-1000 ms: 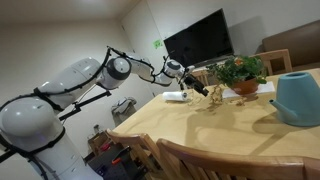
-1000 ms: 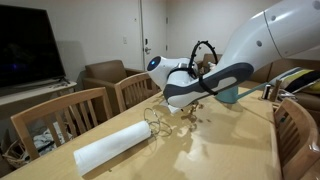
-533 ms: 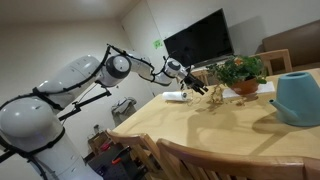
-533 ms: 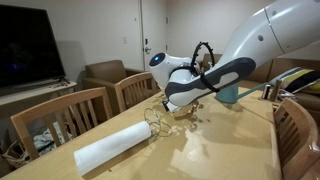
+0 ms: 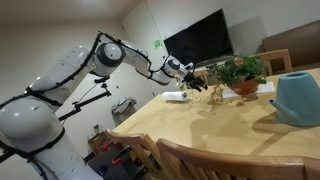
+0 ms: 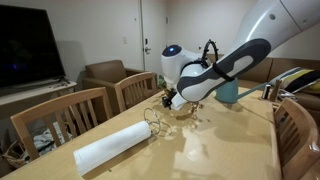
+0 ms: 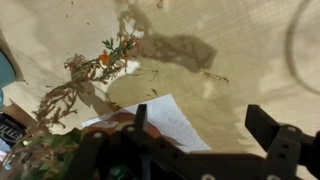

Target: Pick a leaf from the plant

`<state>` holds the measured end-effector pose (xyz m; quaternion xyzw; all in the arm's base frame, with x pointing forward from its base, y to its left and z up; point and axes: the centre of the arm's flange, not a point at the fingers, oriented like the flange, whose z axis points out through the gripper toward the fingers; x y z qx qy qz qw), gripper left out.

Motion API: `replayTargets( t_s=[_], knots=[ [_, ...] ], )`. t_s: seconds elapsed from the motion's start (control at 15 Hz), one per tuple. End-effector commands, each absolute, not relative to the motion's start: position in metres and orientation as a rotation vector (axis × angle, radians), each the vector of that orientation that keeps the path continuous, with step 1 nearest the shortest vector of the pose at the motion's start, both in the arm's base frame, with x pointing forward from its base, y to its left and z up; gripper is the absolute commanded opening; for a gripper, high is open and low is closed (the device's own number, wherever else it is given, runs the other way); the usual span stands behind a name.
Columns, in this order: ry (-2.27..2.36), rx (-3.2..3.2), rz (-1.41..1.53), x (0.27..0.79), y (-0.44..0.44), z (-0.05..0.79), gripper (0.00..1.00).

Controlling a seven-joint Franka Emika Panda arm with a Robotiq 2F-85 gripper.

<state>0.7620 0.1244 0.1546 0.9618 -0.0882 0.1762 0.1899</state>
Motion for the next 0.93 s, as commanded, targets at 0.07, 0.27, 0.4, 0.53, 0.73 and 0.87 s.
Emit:
replayTargets(
  t_s=[0.07,0.27,0.4,0.53,0.73,0.87],
  knots=[
    [-0.225,2.711,0.552,0.684,0.112,0.186,1.0],
    [-0.23,2.688,0.629,0.667,0.115,0.196,1.0],
    [-0.256,2.666,0.681,0.653,0.117,0.204,1.0],
    [-0.289,2.639,0.719,0.635,0.119,0.211,1.0],
    [-0.29,2.626,0.708,0.673,0.123,0.196,1.0],
    [-0.313,2.619,0.699,0.654,0.123,0.199,1.0]
  ],
)
